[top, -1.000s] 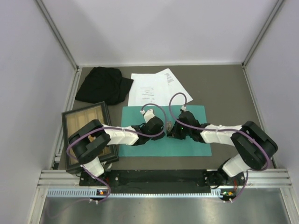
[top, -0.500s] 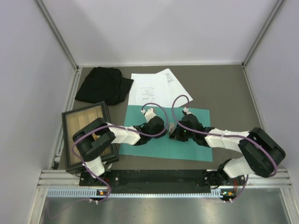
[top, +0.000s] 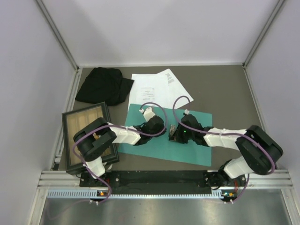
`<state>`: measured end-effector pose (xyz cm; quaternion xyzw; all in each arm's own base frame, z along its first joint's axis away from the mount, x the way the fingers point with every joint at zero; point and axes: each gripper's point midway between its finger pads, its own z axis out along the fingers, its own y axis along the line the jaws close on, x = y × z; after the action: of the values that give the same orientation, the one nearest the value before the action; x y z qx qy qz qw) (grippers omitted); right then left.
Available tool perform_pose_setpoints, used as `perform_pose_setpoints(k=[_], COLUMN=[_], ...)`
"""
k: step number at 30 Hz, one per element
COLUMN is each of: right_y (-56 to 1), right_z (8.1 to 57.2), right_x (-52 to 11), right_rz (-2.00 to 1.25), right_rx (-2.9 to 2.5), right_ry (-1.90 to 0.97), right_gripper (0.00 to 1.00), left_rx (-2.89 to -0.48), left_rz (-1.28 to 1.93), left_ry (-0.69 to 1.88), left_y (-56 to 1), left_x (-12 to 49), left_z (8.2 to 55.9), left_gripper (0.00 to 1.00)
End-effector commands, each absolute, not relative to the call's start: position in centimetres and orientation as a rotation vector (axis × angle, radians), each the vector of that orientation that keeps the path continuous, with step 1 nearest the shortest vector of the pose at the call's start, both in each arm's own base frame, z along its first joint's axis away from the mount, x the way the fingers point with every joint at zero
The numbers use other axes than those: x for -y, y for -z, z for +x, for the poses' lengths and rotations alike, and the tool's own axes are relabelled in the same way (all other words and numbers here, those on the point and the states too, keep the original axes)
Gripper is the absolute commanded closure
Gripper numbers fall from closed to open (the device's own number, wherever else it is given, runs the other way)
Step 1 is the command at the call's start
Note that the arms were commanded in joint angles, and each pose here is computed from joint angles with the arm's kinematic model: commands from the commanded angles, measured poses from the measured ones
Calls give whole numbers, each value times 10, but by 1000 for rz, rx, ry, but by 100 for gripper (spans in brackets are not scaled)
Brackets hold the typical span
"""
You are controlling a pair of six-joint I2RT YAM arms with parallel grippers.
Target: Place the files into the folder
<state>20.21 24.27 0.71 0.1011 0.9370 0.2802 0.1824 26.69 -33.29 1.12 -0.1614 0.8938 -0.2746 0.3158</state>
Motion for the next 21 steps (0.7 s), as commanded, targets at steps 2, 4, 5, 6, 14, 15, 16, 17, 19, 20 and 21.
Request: perform_pose_setpoints(k=[2, 4, 5, 6, 14, 15, 16, 17, 19, 20, 21], right_y=[92, 91, 87, 85, 67, 66, 66, 66, 65, 64, 64], right_z=[132, 132, 137, 138, 149, 148, 148, 148, 147, 148, 147], right_x=[-141, -143, -149, -152, -185, -186, -187, -188, -190, -191, -191], right_rz=[382, 341, 335, 283, 126, 115, 117, 113, 111, 114, 115], right_rx=[-2913, -2905, -2878, -2872, -2832, -2834, -2831, -2832, -2825, -2822, -2823], right_ry=[-79, -126, -176, -214, -441, -454, -467, -473, -501, -507, -516], right_gripper=[100, 100, 100, 100, 100, 100, 100, 100, 100, 100, 100], left_rx=[-2710, -2734, -2712, -2698, -2579, -2581, -2583, -2579, -2576, -2574, -2573], left_rz=[-225, -123, -116, -103, -69, -54, -50, -48, -41, -39, -28], left_ry=[143, 231, 280, 313, 375, 376, 371, 362, 346, 334, 326], left_y=[85, 77, 65, 57, 6, 6, 6, 5, 6, 8, 9], left_x=[232, 250, 260, 266, 298, 301, 302, 305, 306, 308, 310], left_z=[198, 198, 204, 207, 244, 245, 246, 250, 253, 256, 258], left_gripper=[100, 100, 99, 89, 58, 58, 58, 59, 61, 64, 66])
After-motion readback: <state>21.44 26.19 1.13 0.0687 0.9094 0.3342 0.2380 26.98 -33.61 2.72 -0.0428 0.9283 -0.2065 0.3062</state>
